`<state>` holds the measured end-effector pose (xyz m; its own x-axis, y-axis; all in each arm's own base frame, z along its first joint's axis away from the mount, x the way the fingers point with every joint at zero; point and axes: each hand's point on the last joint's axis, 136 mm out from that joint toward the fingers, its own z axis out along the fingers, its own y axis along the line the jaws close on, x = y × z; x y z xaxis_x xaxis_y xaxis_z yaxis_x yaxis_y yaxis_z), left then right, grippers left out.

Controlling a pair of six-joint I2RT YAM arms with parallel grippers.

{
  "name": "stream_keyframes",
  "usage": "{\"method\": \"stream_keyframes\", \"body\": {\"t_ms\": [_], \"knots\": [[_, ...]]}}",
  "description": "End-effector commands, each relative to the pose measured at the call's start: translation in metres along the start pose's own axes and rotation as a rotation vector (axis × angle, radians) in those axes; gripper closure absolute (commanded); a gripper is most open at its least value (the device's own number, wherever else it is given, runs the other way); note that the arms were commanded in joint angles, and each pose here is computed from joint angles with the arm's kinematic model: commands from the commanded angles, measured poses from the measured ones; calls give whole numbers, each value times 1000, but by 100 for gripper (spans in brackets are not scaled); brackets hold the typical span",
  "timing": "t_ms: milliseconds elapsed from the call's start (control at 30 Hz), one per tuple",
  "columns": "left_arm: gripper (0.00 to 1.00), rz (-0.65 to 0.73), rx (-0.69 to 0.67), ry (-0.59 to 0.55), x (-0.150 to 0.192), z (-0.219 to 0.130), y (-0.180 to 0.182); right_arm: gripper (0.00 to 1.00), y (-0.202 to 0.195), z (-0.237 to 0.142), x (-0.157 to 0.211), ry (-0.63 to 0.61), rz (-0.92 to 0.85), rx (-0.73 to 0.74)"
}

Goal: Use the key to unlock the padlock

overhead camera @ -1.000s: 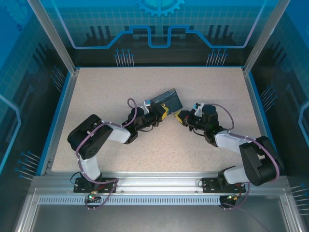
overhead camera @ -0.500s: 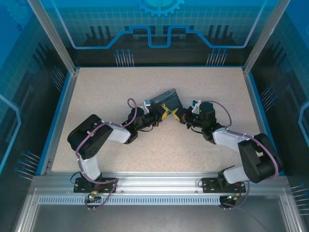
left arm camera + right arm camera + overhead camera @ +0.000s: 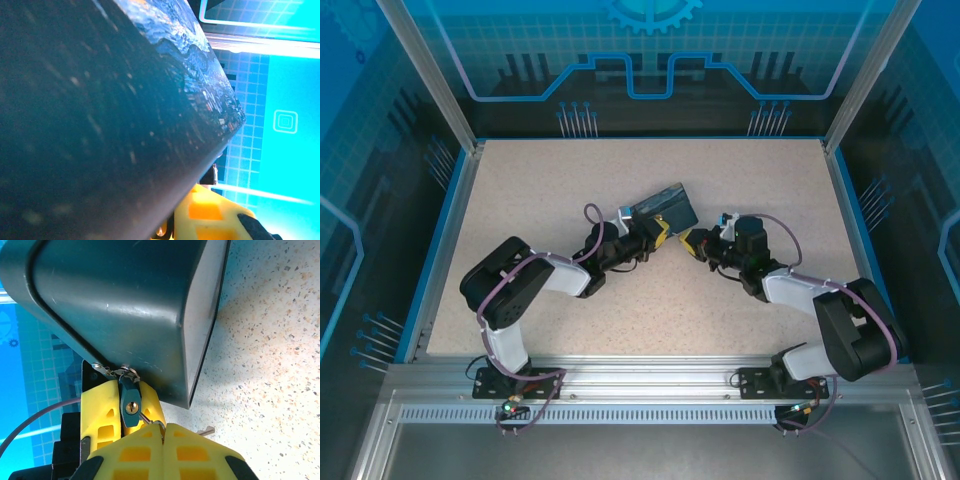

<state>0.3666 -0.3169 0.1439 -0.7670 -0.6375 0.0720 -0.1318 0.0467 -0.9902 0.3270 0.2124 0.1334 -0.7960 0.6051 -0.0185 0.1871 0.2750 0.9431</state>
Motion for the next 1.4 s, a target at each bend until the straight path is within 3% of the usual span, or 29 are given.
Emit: {"method": "stream_keyframes", "body": {"t_ms": [0, 867, 1367], "knots": [[100, 11, 78, 25, 6, 1, -21, 100, 2, -2, -2, -7, -19, -4], [100, 4, 86, 36, 9, 3, -20, 100, 16, 18, -2, 16, -36, -18], [100, 9, 71, 64, 18, 8, -15, 100, 47, 30, 4, 73, -78, -30]]}}
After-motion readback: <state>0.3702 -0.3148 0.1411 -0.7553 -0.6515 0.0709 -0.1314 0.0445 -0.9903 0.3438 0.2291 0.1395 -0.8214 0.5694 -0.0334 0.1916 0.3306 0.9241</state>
